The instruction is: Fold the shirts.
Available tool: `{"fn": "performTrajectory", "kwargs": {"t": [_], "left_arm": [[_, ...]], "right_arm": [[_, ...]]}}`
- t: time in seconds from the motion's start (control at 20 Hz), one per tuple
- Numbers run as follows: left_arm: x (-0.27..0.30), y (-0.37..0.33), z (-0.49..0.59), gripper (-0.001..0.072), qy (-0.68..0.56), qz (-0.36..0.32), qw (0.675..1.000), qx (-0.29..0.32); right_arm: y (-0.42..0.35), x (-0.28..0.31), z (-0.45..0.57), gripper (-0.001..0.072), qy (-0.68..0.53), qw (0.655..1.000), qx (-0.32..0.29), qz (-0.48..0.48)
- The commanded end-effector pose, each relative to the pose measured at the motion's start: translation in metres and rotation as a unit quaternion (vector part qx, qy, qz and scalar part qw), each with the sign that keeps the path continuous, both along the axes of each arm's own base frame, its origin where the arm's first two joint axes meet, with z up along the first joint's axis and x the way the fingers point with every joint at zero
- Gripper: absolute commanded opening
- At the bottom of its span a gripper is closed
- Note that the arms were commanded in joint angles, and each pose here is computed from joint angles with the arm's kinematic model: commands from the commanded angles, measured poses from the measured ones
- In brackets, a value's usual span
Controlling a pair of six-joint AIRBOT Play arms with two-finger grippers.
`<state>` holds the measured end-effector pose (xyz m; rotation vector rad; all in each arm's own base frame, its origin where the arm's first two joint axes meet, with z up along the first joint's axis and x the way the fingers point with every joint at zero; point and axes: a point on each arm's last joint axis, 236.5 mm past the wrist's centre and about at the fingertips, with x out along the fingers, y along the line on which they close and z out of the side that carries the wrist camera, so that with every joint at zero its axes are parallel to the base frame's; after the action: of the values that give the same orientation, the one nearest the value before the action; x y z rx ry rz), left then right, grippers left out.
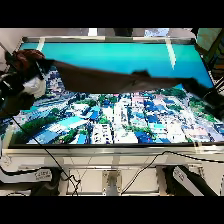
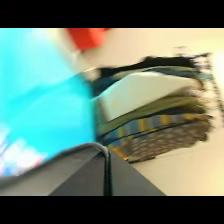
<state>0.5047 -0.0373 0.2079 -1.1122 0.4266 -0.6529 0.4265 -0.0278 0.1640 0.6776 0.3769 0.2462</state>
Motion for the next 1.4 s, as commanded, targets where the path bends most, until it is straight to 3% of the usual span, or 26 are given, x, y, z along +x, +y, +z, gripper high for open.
{"fn": "performTrajectory", "kwargs": {"t": [0.0, 0.1, 0.2, 0.35, 0.55, 0.75, 0.9, 1.1, 1.35], "left_arm": [[-0.01, -0.004, 0.117, 0.0006, -0.131, -0.021, 0.991, 0.014], [-0.032, -0.015, 0.18, 0.0005, -0.197, -0.04, 0.979, 0.034], [-0.064, -0.031, 0.235, 0.0004, -0.251, -0.057, 0.964, 0.072], [-0.116, -0.053, 0.289, 0.0004, -0.296, -0.043, 0.935, 0.192], [-0.191, -0.064, 0.324, 0.0002, -0.318, 0.032, 0.889, 0.327], [-0.274, -0.075, 0.328, 0.0001, -0.308, 0.081, 0.852, 0.415], [-0.322, -0.086, 0.351, 0.0, -0.346, 0.122, 0.832, 0.416], [-0.304, -0.058, 0.352, -0.0001, -0.321, 0.174, 0.825, 0.432], [-0.187, -0.018, 0.257, 0.0, -0.166, 0.108, 0.896, 0.396]], "right_arm": [[-0.022, -0.005, 0.11, 0.0017, -0.102, 0.989, -0.107, -0.012], [-0.032, -0.014, 0.162, 0.0017, -0.136, 0.97, -0.199, -0.033], [-0.039, -0.028, 0.214, 0.0016, -0.161, 0.952, -0.252, -0.065], [-0.036, -0.063, 0.287, 0.0016, -0.202, 0.922, -0.314, -0.104], [-0.029, -0.132, 0.347, 0.0016, -0.214, 0.871, -0.412, -0.163], [-0.006, -0.207, 0.356, 0.0014, -0.183, 0.844, -0.471, -0.18], [0.008, -0.242, 0.367, 0.0013, -0.199, 0.831, -0.48, -0.199], [-0.017, -0.241, 0.375, 0.0012, -0.191, 0.816, -0.487, -0.247], [-0.065, -0.139, 0.293, 0.0015, -0.055, 0.891, -0.413, -0.178]]}}
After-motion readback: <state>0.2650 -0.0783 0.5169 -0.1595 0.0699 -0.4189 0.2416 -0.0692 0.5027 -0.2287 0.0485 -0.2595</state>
